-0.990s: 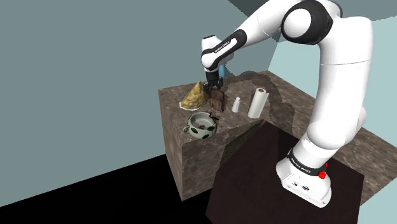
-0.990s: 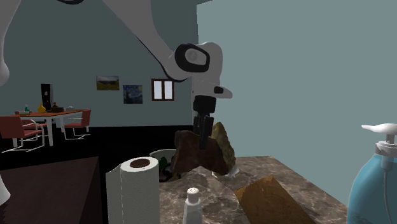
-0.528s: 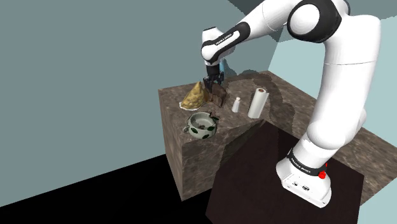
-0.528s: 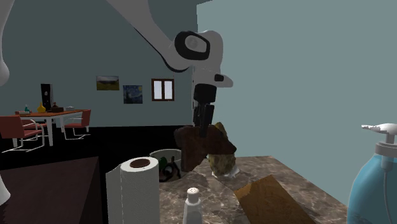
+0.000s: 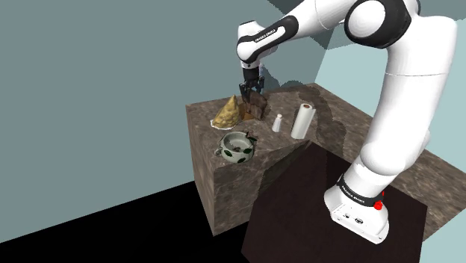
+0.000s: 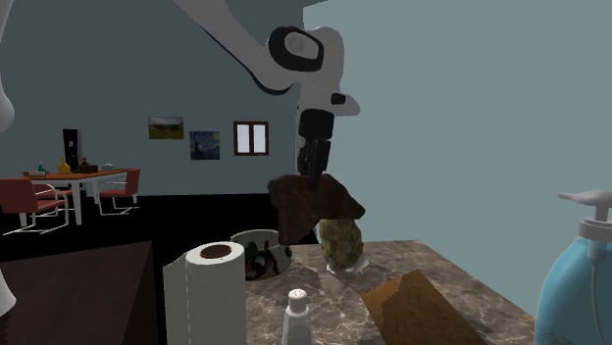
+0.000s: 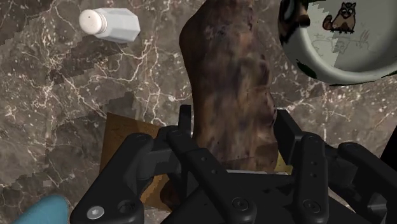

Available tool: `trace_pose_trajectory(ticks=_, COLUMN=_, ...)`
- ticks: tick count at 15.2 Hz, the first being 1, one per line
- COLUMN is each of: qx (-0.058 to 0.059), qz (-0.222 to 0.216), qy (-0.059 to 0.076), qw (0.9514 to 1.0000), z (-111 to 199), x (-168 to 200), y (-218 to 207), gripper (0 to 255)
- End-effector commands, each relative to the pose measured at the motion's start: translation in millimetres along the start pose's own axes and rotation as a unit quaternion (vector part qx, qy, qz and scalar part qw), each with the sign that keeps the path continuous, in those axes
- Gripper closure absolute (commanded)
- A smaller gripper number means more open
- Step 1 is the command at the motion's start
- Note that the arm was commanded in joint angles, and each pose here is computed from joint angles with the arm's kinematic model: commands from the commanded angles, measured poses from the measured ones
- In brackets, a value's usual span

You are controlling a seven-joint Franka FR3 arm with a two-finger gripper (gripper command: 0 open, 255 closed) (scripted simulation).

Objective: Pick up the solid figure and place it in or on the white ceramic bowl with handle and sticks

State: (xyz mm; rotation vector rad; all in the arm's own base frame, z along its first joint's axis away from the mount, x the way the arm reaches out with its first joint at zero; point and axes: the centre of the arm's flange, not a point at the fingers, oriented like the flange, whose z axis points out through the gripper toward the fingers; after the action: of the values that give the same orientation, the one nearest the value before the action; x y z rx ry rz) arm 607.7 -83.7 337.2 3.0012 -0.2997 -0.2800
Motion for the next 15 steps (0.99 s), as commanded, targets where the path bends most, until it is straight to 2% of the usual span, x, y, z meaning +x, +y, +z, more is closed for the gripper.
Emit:
trace_pose_trajectory(ticks=1, qx=0.0, qz=0.0, qy=0.0, qw=1.0, z=-11, x=-3, y=1, gripper=255)
trace_pose_trajectory(ticks=4, qx=0.0, qz=0.0, qy=0.0, qw=1.0, z=-25, x=-5, y=3, gripper=255)
trace_pose_trajectory(ticks=15, qx=0.0, qz=0.0, qy=0.0, qw=1.0, z=-62, x=-73, y=-120, gripper=255)
